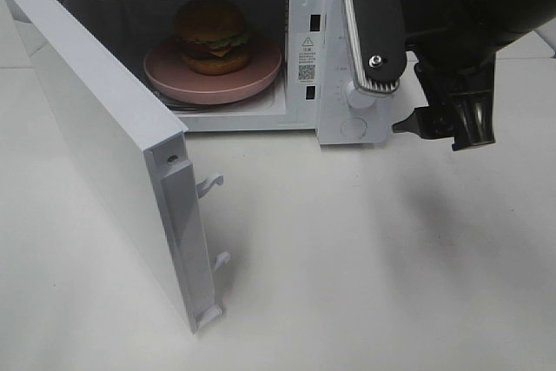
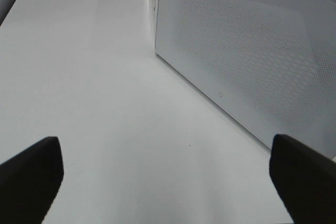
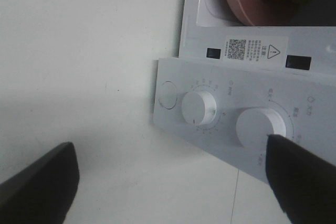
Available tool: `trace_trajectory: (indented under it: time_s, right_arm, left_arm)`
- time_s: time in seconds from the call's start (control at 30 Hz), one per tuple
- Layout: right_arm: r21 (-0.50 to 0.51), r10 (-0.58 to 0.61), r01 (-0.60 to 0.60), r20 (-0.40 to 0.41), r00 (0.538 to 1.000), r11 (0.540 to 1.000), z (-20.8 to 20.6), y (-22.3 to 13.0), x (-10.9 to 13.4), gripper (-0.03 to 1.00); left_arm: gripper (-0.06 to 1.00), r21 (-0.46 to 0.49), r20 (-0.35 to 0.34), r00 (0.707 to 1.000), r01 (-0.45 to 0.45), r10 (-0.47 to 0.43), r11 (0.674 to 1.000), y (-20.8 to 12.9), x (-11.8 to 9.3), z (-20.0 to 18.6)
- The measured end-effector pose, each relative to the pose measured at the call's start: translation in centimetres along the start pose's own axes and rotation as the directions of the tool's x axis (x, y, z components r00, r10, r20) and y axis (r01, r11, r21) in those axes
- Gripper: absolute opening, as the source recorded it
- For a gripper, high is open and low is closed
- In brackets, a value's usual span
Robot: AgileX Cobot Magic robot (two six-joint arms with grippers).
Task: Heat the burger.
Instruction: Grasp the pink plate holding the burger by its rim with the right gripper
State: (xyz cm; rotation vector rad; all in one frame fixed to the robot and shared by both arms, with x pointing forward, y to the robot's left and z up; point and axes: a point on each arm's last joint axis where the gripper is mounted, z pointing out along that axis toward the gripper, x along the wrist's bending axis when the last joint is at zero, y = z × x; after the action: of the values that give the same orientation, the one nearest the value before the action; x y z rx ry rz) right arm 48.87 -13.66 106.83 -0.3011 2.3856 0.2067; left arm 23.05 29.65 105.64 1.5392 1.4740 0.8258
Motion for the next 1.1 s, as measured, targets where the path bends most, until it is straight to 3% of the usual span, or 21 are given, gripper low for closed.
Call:
trace_trajectory:
  time_s: [0.33,0.9,1.1]
  right_arm:
    - [-0.016,-0.089,0.089,0.021,0.996,0.996,2.9,1.1,0.1,0.92]
    - [-0.058,-0.127,0.129,0.034,0.991,0.99,6.3,2.1,0.5,0.89]
    - [-0.065,-0.135,0.139,0.052,0.989,0.988,7.0,2.9,-0.4,0.87]
  left_arm:
    - [0.99,0.0,0.0,1.0,0.0,0.0,1.0,0.0,0.0,0.0]
    - [0.99,0.0,0.0,1.0,0.0,0.0,1.0,0.0,0.0,0.0]
    - [0.99,0.0,0.0,1.0,0.0,0.0,1.0,0.0,0.0,0.0]
